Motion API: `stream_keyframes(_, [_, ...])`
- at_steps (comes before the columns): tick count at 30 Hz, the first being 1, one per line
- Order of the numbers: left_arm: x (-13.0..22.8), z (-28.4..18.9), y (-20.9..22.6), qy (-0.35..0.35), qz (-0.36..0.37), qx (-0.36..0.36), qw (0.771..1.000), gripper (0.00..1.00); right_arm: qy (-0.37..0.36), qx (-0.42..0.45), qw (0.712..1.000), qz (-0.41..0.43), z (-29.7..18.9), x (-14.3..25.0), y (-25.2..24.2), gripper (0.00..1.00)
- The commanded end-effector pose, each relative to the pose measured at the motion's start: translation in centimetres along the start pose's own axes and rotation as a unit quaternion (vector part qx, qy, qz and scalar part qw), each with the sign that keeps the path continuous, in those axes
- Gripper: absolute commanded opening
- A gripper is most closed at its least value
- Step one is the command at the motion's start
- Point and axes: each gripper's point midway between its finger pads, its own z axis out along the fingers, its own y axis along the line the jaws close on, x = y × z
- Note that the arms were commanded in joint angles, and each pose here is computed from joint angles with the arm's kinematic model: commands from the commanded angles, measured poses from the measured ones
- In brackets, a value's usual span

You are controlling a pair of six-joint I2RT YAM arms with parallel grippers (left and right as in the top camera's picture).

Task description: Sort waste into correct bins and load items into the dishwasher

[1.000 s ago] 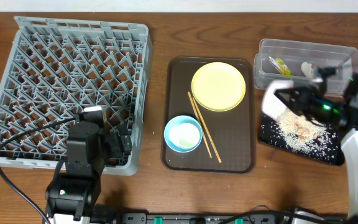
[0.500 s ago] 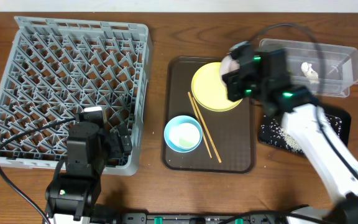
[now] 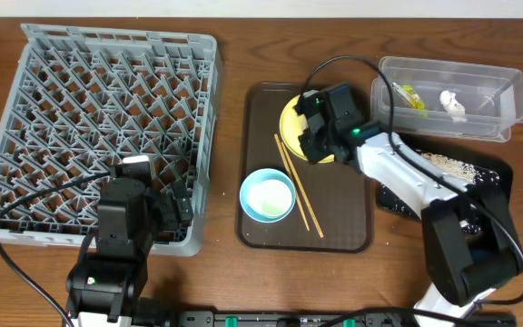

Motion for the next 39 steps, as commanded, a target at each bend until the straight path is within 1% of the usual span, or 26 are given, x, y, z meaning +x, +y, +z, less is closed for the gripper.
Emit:
stream_keyframes(1, [-0.8,-0.4,0.0,-0.009,-0.001,0.0,1.0,0.99,-0.012,-0.01,1.0,-0.011,-0.6,-1.0,0.7,0.24])
stream_keyframes(2, [-0.8,-0.4,0.0,-0.009,-0.001,0.0,1.0,0.99,-0.013,-0.016,1.0,-0.011,-0.9,-1.1,1.0,0.27])
stream_keyframes(4, [-0.7,-0.4,0.0,-0.009,-0.001,0.0,1.0,0.99,-0.014,-0.024,1.0,-0.01,-1.7,-1.4,1.3,0.38])
stream_keyframes(5, [-0.7,-0.4,0.0,-0.009,-0.001,0.0,1.0,0.99,-0.018,-0.028,0.999,-0.007,-2.5,-1.7,1.6,0.42])
stream_keyframes(6, [-0.7,-0.4,0.0,-0.009,-0.001,0.0,1.0,0.99,-0.02,-0.032,0.999,-0.007,-3.0,-2.0,1.7,0.43])
stream_keyframes(7, [-0.8,-0.4,0.0,-0.009,-0.001,0.0,1.0,0.99,-0.026,-0.038,0.999,-0.006,-3.9,-2.5,2.0,0.47])
stream_keyframes(9, [-0.8,-0.4,0.0,-0.009,-0.001,0.0,1.0,0.99,-0.035,-0.054,0.998,0.002,-5.6,-3.4,2.8,0.5])
stream_keyframes(11, [-0.7,-0.4,0.0,-0.009,-0.001,0.0,1.0,0.99,-0.042,-0.083,0.996,0.012,-7.1,-3.8,4.1,0.57])
stream_keyframes(12, [-0.7,-0.4,0.0,-0.009,-0.001,0.0,1.0,0.99,-0.041,-0.105,0.993,0.014,-7.6,-3.7,5.2,0.58])
stream_keyframes(14, [-0.7,-0.4,0.0,-0.009,-0.001,0.0,1.0,0.99,-0.025,-0.129,0.991,0.016,-7.9,-3.0,6.6,0.56])
stream_keyframes(18, [-0.7,-0.4,0.0,-0.009,-0.001,0.0,1.0,0.99,0.026,-0.138,0.99,0.023,-7.3,-0.5,8.3,0.41])
stream_keyframes(20, [-0.7,-0.4,0.0,-0.009,-0.001,0.0,1.0,0.99,0.05,-0.142,0.988,0.019,-7.0,0.7,9.0,0.39])
stream_keyframes(23, [-0.7,-0.4,0.0,-0.009,-0.001,0.0,1.0,0.99,0.076,-0.143,0.987,0.013,-6.4,2.2,9.8,0.41])
stream_keyframes(25, [-0.7,-0.4,0.0,-0.009,-0.001,0.0,1.0,0.99,0.097,-0.14,0.985,0.018,-5.5,3.4,10.2,0.4])
stream_keyframes(27, [-0.7,-0.4,0.0,-0.009,-0.001,0.0,1.0,0.99,0.11,-0.14,0.984,0.025,-5.0,4.1,10.5,0.36])
stream_keyframes(28, [-0.7,-0.4,0.0,-0.009,-0.001,0.0,1.0,0.99,0.119,-0.14,0.983,0.025,-4.7,4.5,10.7,0.33])
stream_keyframes(36, [-0.4,-0.4,0.1,-0.001,-0.001,-0.002,1.0,0.99,0.143,-0.135,0.98,0.015,-4.5,5.8,11.5,0.28])
stream_keyframes(37, [-0.3,-0.4,0.1,0.0,0.0,-0.002,1.0,0.99,0.146,-0.127,0.981,0.017,-4.4,6.0,11.5,0.27])
stream_keyframes(38, [-0.3,-0.4,0.1,0.0,0.0,-0.003,1.0,0.99,0.15,-0.115,0.982,0.023,-4.3,6.2,11.3,0.21])
stream_keyframes(39, [-0.3,-0.4,0.1,0.0,0.0,-0.003,1.0,0.99,0.153,-0.111,0.982,0.025,-4.2,6.4,11.3,0.18])
